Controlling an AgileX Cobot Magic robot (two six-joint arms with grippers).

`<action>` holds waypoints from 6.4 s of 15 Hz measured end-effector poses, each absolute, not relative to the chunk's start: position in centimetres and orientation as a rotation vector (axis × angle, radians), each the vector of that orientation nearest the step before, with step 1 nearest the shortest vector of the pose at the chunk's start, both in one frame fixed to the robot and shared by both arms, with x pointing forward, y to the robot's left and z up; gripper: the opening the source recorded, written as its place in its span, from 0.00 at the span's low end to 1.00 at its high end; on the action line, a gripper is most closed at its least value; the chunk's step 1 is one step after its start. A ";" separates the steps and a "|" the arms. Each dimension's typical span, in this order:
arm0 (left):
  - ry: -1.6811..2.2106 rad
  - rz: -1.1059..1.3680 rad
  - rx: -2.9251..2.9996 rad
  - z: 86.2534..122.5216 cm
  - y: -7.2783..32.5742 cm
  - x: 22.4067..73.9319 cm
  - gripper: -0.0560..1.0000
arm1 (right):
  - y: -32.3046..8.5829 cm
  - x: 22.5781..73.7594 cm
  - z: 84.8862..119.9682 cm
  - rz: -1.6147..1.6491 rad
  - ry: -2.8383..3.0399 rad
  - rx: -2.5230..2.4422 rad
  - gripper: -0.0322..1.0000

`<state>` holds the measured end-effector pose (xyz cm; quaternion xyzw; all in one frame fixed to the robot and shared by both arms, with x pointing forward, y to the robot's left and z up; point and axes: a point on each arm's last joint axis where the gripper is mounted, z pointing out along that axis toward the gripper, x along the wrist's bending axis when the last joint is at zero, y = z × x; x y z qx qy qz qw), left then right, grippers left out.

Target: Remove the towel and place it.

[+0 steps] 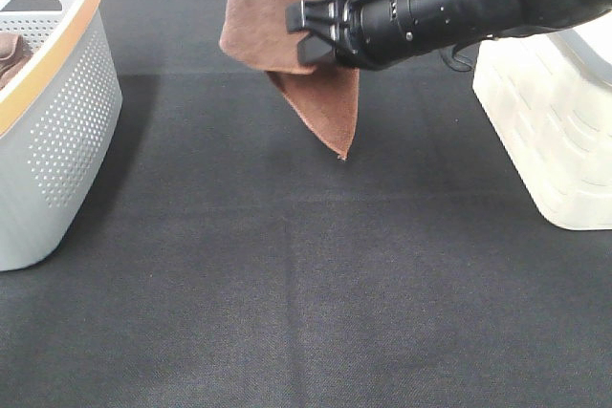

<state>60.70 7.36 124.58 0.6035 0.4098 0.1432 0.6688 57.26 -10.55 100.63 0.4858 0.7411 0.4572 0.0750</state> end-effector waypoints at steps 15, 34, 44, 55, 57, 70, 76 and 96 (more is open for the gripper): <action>1.090 0.526 1.734 119.9 8.4 62.2 0.05 | -12.4 55.6 105.3 0.710 2.577 1.479 0.03; 0.963 1.020 1.618 113.4 12.0 71.9 0.05 | -19.2 68.1 112.7 1.074 1.641 1.071 0.03; 1.223 0.845 1.977 103.1 11.5 73.7 0.05 | -20.9 70.7 103.2 0.848 1.827 1.459 0.03; 1.545 0.364 2.459 101.8 11.8 68.0 0.05 | -20.1 66.8 102.2 0.612 2.301 1.673 0.03; 1.547 0.297 2.443 101.7 11.3 67.7 0.05 | -20.5 65.8 103.0 0.561 2.304 1.710 0.03; 1.599 0.164 2.608 100.7 13.0 61.9 0.05 | -16.5 61.6 105.3 0.432 2.522 1.632 0.03; 1.669 -0.058 2.623 97.8 13.0 59.9 0.05 | -17.0 59.1 100.7 0.228 2.665 1.737 0.03; 1.587 0.008 2.466 105.6 14.6 55.3 0.73 | -17.9 53.0 105.5 0.421 2.651 1.842 0.88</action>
